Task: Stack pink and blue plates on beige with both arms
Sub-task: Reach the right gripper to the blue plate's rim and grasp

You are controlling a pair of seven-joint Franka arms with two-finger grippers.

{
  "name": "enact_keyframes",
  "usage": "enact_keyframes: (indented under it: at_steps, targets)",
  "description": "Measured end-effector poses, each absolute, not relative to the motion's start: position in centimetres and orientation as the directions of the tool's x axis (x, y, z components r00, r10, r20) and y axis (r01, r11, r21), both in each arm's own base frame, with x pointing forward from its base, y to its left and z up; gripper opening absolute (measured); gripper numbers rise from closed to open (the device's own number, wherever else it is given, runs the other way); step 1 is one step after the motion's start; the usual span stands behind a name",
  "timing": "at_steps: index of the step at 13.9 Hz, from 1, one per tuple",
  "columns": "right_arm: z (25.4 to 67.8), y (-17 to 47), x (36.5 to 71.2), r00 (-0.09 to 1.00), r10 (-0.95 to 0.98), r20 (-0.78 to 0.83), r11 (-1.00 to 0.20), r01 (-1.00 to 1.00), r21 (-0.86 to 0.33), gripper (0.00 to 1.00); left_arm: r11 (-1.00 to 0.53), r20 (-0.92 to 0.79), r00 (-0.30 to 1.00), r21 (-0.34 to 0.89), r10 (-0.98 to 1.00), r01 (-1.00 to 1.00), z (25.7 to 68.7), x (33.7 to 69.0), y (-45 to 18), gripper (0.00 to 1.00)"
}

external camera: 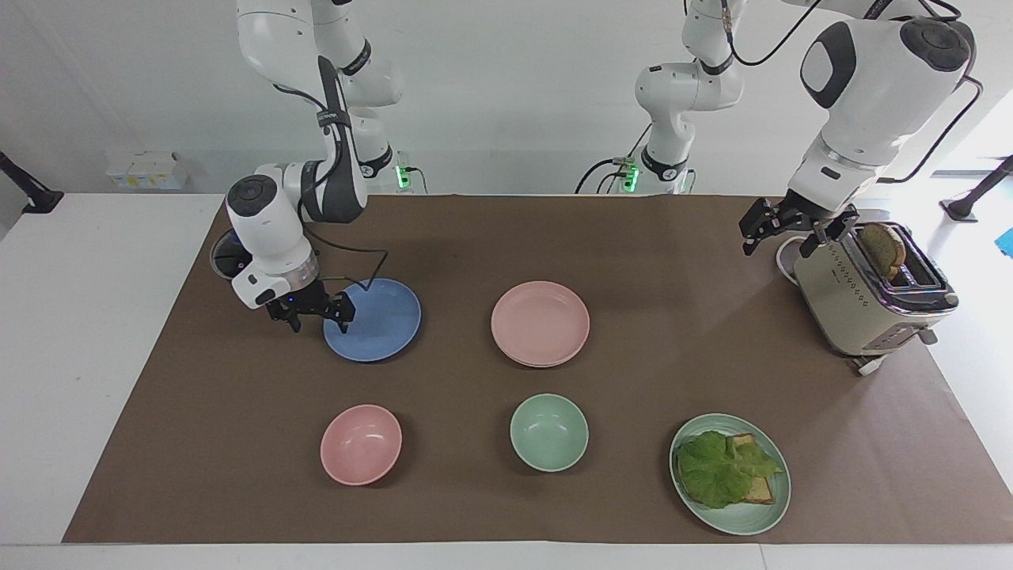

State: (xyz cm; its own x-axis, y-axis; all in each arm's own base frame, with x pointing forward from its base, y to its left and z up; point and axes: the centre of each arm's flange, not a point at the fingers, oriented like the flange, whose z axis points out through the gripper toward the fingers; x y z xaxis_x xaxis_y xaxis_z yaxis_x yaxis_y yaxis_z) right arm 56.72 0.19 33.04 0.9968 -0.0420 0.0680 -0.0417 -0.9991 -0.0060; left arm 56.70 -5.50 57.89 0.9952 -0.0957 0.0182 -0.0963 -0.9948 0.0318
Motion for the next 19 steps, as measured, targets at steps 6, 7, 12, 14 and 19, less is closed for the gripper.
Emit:
enact_keyframes:
  at_steps: [6, 7, 12, 14, 19]
  targets:
    - [30.2, 0.3, 56.3, 0.997, -0.034, 0.074, -0.999, -0.033, -0.007, 0.99, -0.995, 0.018, 0.995, 0.032, -0.096, -0.096, 57.9, 56.7, -5.5, 1.0]
    - [30.0, 0.3, 56.2, 0.997, -0.021, 0.07, -1.0, -0.021, -0.006, 0.97, -0.995, 0.018, 0.995, 0.032, -0.096, -0.096, 57.9, 56.7, -5.5, 1.0]
    - [29.1, 0.1, 55.1, 0.999, 0.051, 0.002, -0.998, 0.051, -0.04, 0.93, -0.995, 0.018, 0.995, 0.032, -0.096, -0.096, 57.9, 56.7, -5.5, 1.0]
    - [29.2, -0.1, 54.9, 0.998, 0.062, -0.018, -0.995, 0.061, -0.078, 0.87, -0.995, 0.018, 0.995, 0.032, -0.096, -0.096, 57.9, 56.7, -5.5, 1.0]
    - [29.5, -1.8, 54.8, 0.997, 0.073, -0.016, -0.994, 0.071, -0.084, 0.24, -0.995, 0.018, 0.995, 0.032, -0.096, -0.096, 57.9, 56.7, -5.5, 1.0]
